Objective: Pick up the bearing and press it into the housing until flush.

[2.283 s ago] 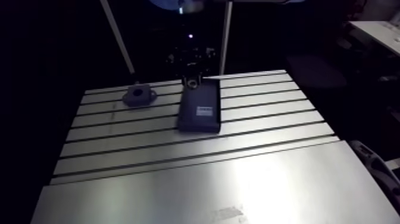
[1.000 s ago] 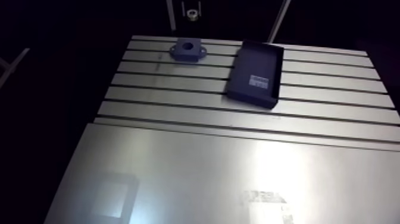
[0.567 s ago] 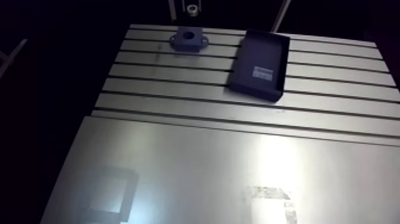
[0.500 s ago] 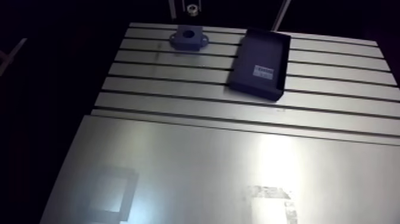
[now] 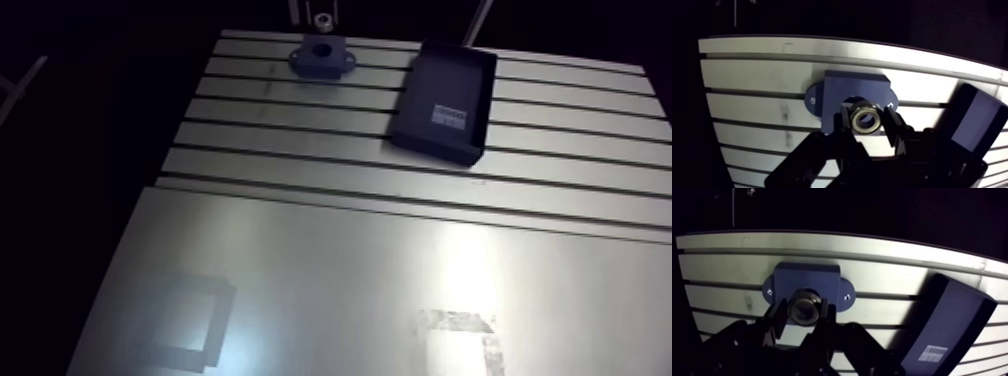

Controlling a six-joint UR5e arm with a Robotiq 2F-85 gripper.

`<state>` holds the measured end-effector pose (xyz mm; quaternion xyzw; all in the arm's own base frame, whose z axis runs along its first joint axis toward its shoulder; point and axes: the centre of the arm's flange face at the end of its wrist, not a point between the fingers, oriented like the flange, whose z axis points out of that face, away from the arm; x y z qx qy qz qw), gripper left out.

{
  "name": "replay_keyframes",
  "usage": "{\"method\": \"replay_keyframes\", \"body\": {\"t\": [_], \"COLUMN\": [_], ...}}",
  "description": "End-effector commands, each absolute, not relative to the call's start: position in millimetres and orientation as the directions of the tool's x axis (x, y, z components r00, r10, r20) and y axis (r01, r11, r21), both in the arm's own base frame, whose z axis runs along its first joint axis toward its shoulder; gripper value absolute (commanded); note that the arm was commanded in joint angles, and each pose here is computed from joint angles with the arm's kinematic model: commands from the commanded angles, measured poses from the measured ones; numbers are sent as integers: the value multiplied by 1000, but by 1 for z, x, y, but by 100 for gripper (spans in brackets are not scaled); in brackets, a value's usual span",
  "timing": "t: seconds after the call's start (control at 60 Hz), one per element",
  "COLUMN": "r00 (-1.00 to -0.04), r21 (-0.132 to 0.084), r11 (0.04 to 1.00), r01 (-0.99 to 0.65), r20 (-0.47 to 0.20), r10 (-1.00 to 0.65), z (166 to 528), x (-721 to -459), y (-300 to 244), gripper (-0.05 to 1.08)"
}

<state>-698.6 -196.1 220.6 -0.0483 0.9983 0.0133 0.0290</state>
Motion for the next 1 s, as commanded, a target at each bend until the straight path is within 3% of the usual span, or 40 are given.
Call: {"method": "replay_keyframes", "body": {"t": [0.017,1.0], "r00": [-992,-991], "r21": [25,21], "r11": [994,992], "r01": [-109,-122], "r20": [-70,-61], "r10": [-107,-120], "z": [215,192], "x": [-695,-696], "y": [-200,-199], "gripper": [76,76]}}
